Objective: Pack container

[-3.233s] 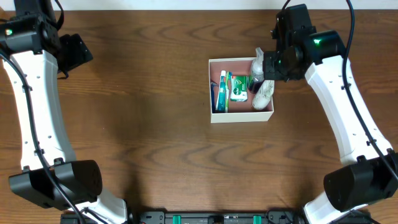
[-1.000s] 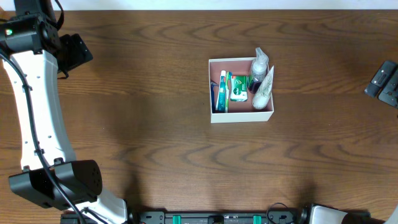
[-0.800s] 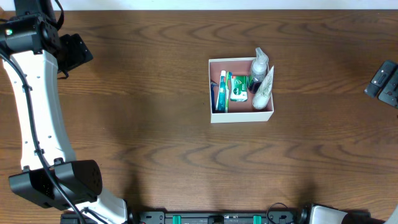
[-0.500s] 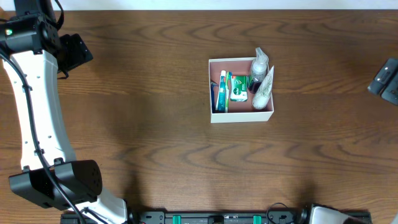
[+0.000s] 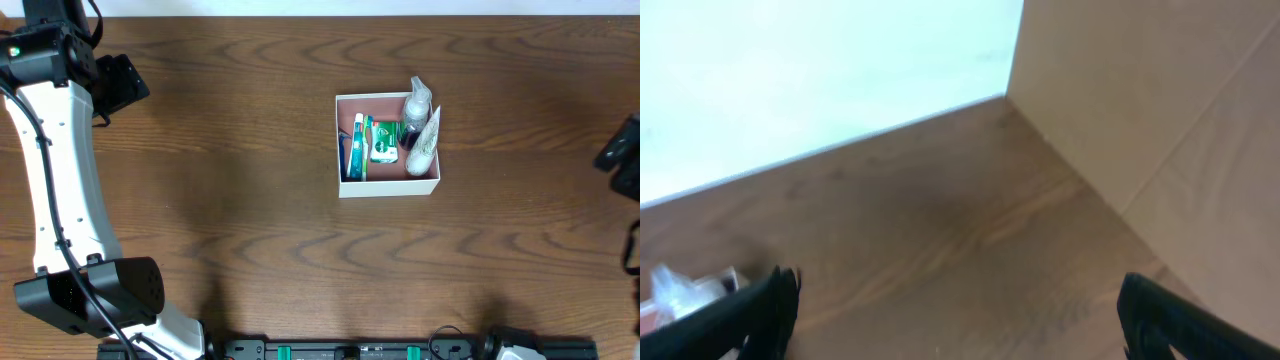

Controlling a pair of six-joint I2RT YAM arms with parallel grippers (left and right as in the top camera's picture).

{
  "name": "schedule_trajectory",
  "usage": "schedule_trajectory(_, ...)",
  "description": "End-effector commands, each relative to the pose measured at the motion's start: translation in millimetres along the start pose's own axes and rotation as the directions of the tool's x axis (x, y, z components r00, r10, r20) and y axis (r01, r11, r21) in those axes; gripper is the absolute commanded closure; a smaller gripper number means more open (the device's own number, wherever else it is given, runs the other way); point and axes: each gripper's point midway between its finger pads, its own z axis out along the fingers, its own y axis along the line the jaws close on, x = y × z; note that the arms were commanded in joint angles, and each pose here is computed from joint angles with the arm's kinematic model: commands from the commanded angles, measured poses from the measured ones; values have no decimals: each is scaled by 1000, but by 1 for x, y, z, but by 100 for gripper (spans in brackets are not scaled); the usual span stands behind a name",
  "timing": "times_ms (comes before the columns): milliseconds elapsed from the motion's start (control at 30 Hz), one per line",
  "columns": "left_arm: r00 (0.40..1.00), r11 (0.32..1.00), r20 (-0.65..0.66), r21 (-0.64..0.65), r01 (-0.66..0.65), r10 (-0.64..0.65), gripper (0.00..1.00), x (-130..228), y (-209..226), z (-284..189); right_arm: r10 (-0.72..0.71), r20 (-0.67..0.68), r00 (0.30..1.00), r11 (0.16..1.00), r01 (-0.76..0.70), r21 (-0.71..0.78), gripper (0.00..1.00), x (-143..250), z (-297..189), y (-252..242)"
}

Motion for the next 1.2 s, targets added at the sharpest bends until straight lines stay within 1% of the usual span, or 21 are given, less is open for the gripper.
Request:
schedule_trajectory(0,1000,1000,-15,-15,1,-1,2,2,2,5,-23,46,999,1000,24,-20,1,26,0,-1)
schedule_trajectory(133,1000,1000,-15,-15,1,-1,2,2,2,5,-2,117,993,999,7,-44,1,54,5,0)
schedule_trajectory(367,1000,1000,-15,-15,1,-1,2,2,2,5,24,212,977,989,9,-150,1,106,7,13)
schedule_trajectory(600,1000,1000,-15,-15,1,-1,2,2,2,5,63,361,931,970,28,-242,1,131,3,26)
schedule_trajectory(767,1000,1000,-15,-15,1,-1,2,2,2,5,11,451,892,951,131,-282,1,145,4,43)
schedule_trajectory(967,1000,1000,-15,-15,1,-1,2,2,2,5,20,490,872,935,157,-318,1,159,8,54)
schedule_trajectory(1167,1000,1000,-15,-15,1,-1,2,2,2,5,29,515,857,929,167,-330,1,162,10,61)
